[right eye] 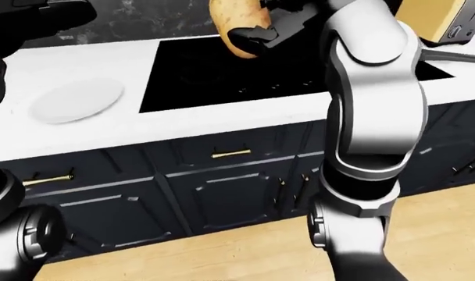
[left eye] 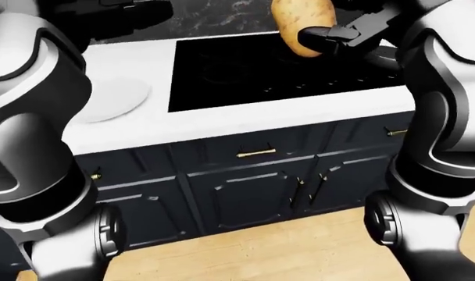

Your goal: Pick the potato from the plate and place it in the pan.

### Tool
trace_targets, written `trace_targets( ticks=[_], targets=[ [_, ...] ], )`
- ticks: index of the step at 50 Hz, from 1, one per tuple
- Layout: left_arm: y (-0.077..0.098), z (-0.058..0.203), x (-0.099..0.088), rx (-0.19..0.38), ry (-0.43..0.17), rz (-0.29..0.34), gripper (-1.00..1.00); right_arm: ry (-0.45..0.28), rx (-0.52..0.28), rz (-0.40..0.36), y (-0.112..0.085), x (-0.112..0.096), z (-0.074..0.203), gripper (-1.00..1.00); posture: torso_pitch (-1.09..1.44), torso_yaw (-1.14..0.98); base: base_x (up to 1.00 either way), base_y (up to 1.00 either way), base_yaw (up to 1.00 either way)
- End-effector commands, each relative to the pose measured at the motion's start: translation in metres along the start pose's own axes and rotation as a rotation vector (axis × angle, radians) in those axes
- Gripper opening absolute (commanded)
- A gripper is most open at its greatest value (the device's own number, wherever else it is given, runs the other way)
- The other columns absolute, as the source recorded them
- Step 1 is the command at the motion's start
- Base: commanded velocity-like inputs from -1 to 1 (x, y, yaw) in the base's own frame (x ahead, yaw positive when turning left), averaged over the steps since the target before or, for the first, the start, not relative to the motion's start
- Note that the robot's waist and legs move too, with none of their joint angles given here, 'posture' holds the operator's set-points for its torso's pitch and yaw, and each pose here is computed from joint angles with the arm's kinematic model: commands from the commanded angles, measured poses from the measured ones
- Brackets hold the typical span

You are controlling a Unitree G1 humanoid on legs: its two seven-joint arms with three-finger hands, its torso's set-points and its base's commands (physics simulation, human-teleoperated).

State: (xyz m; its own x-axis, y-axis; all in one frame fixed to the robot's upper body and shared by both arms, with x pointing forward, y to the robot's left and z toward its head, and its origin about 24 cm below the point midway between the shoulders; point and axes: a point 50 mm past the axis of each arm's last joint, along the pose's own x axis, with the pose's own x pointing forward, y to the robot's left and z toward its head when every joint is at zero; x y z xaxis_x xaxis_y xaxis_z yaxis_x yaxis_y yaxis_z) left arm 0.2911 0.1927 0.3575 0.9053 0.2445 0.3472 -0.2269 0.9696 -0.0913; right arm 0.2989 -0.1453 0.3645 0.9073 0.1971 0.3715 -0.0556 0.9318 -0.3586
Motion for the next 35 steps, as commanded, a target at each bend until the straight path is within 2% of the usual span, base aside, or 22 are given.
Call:
trace_targets(
  ticks=[1, 11, 35],
  targets=[
    [0.0013, 0.0158, -0.0032, -0.019, -0.074, 0.009, 1.0, -0.067, -0.015, -0.016, -0.0036, -0.0024, 0.0139, -1.0, 0.0, 0.0, 0.0, -0.71, 0.0],
    [0.0012, 0.0144, -0.0025, -0.018, -0.074, 0.009, 1.0, -0.073, -0.02, -0.015, -0.003, -0.0028, 0.0144, -1.0, 0.0, 0.0, 0.0, -0.52, 0.0],
    [0.0002, 0.0144, -0.0035, -0.018, -0.075, 0.008, 1.0, -0.069, -0.017, -0.009, -0.0016, -0.0021, 0.0126, -1.0, 0.0, 0.0, 0.0, -0.05, 0.0]
  ],
)
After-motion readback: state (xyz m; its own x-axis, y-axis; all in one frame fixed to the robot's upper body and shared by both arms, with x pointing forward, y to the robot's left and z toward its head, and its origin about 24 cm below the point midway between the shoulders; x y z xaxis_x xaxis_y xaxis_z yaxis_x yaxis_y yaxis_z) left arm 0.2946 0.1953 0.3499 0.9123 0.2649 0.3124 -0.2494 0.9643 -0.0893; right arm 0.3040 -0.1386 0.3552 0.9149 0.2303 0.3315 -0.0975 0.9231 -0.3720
